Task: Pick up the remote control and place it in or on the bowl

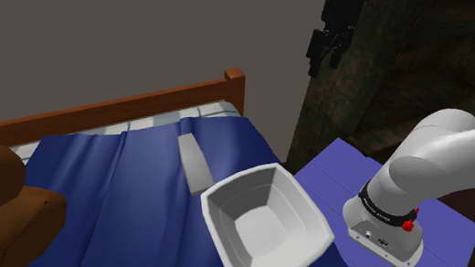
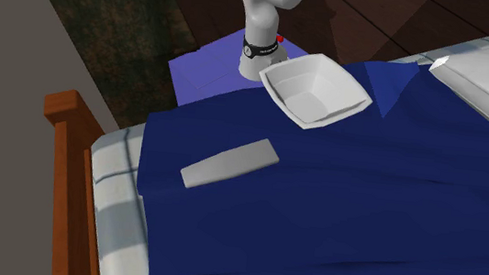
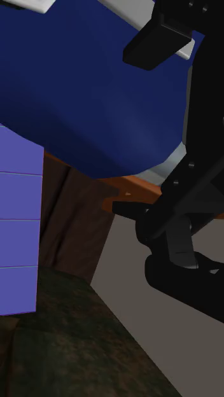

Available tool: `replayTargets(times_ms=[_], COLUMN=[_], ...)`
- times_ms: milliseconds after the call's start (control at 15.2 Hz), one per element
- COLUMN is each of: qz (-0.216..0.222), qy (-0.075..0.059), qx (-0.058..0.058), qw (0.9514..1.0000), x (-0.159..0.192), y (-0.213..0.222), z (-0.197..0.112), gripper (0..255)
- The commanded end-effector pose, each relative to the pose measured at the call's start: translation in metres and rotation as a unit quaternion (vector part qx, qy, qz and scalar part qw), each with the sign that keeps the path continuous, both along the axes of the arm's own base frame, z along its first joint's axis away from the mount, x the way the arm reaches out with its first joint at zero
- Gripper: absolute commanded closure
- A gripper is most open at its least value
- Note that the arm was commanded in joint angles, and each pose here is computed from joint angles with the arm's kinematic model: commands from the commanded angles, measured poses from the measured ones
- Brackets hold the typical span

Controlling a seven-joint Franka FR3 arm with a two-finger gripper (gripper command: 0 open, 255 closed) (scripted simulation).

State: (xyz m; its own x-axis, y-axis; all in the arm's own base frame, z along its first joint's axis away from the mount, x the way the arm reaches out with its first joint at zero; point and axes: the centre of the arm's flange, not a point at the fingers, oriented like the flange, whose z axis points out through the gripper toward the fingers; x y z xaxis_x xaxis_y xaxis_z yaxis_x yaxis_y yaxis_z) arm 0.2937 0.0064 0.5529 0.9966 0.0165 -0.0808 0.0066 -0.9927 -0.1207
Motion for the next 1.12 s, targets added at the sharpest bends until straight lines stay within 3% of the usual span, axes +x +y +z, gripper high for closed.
replayTargets(times_ms=[0,1056], qz=[0.0,-0.091], qy=[0.0,-0.014], qx=[0.0,-0.037], qw=[1.0,0.9951], x=[0.0,0.054], y=[0.0,0.188], z=[0.0,-0.094], gripper=[0,0])
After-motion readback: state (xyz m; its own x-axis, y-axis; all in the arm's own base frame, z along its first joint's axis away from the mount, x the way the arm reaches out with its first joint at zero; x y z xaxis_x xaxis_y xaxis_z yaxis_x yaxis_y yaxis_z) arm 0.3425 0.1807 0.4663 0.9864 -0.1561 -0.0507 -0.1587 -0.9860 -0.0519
